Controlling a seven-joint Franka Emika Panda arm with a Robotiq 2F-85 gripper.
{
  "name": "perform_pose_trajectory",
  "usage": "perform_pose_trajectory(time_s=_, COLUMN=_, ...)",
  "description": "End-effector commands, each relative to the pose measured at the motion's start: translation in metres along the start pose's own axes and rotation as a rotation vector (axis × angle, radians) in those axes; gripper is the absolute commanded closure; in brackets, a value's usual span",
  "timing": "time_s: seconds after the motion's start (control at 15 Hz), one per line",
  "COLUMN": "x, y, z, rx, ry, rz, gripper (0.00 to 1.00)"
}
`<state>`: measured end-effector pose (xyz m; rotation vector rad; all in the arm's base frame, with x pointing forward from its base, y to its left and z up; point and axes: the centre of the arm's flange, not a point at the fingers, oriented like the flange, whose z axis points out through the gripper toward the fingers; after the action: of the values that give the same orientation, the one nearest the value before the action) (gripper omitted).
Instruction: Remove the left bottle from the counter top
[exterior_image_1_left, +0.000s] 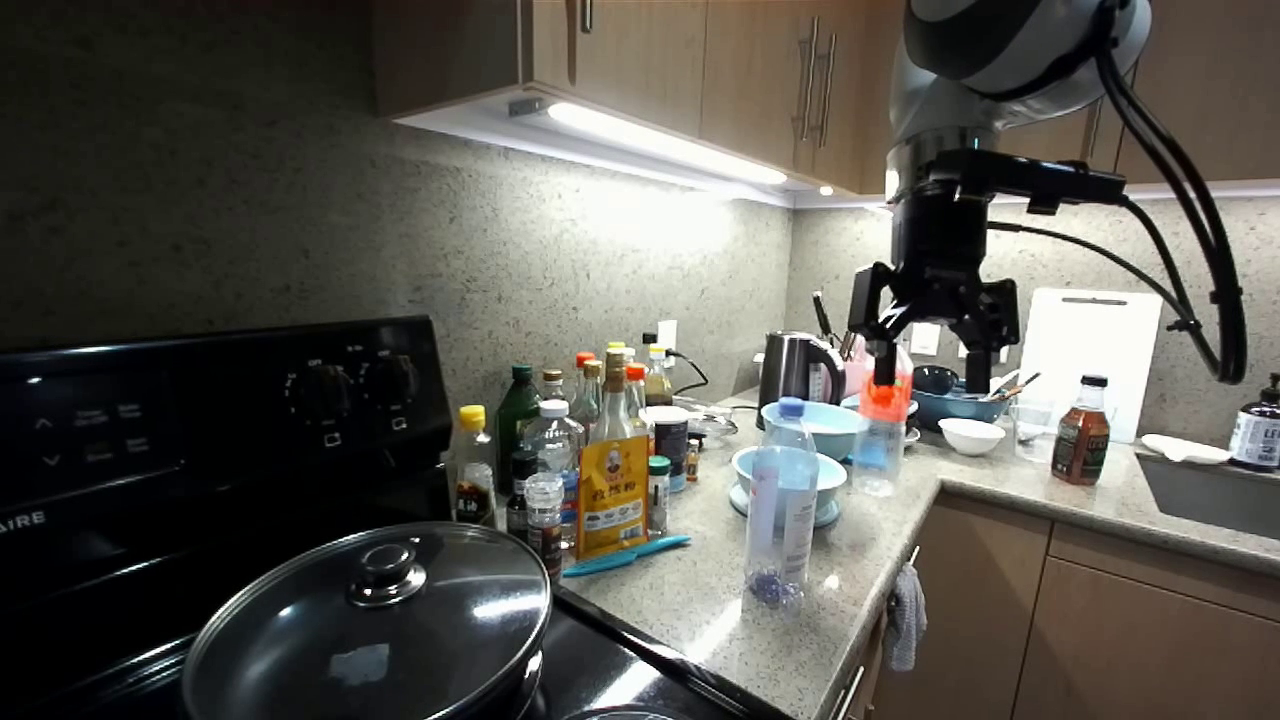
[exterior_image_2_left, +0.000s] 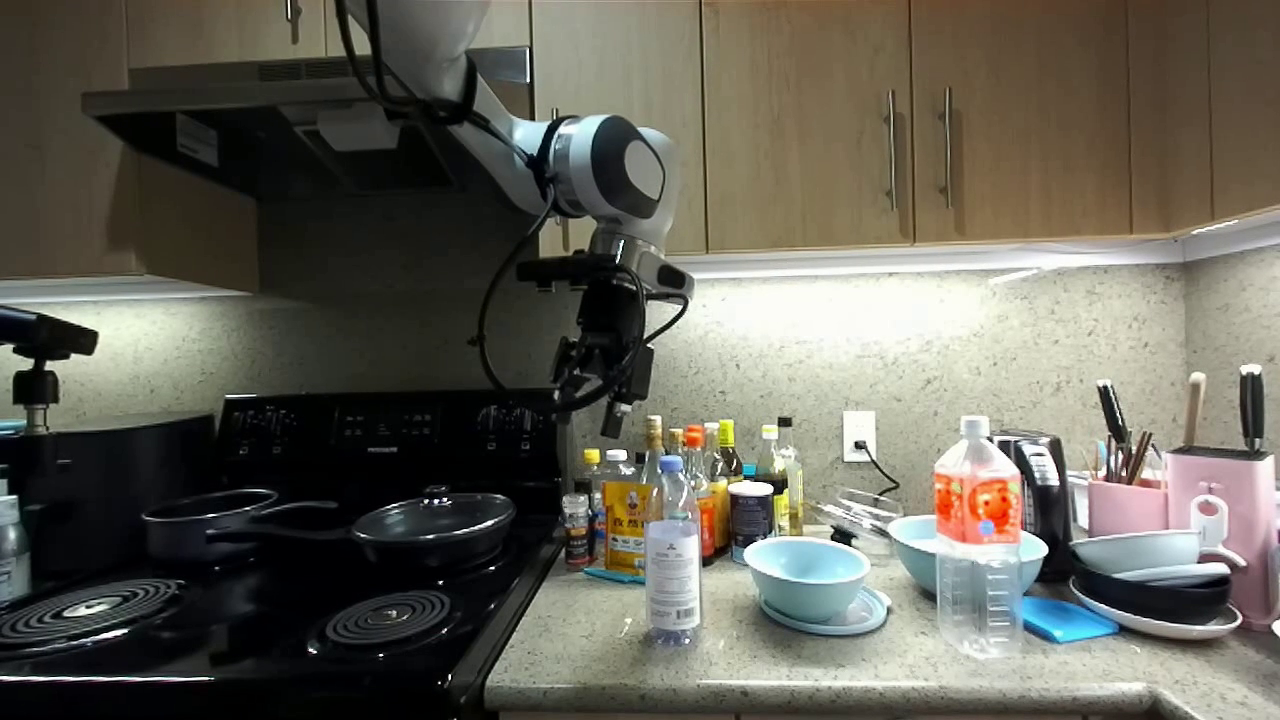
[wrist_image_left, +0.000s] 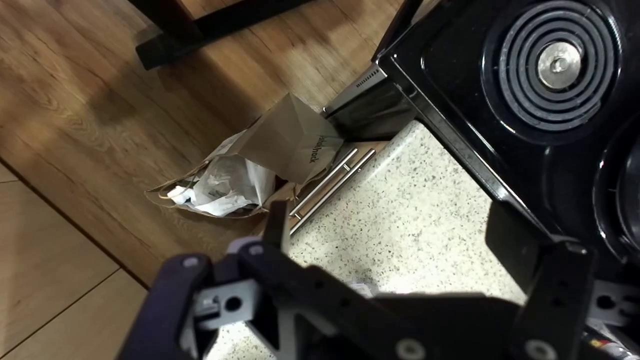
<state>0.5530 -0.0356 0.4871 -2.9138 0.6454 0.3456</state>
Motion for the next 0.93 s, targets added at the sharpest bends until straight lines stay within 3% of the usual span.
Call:
perform_pose_trajectory(time_s=0.0, x=0.028, y=0.008, z=-0.001, rx=0.064, ry=0.017, rz=-0.018, gripper=0.00)
perform_pose_trajectory(time_s=0.6, x=0.087, y=0.025, z=-0.010, rx=0.176, ry=0.027, rz=-0.003, gripper=0.00)
perform_pose_trajectory(time_s=0.67, x=0.073, y=0.024, z=-0.003, rx=0.134, ry=0.023, rz=0.011, gripper=0.00)
perform_pose_trajectory(time_s=0.87, x=0.082, y=0.024, z=-0.005, rx=0.147, ry=0.029, rz=0.017, gripper=0.00)
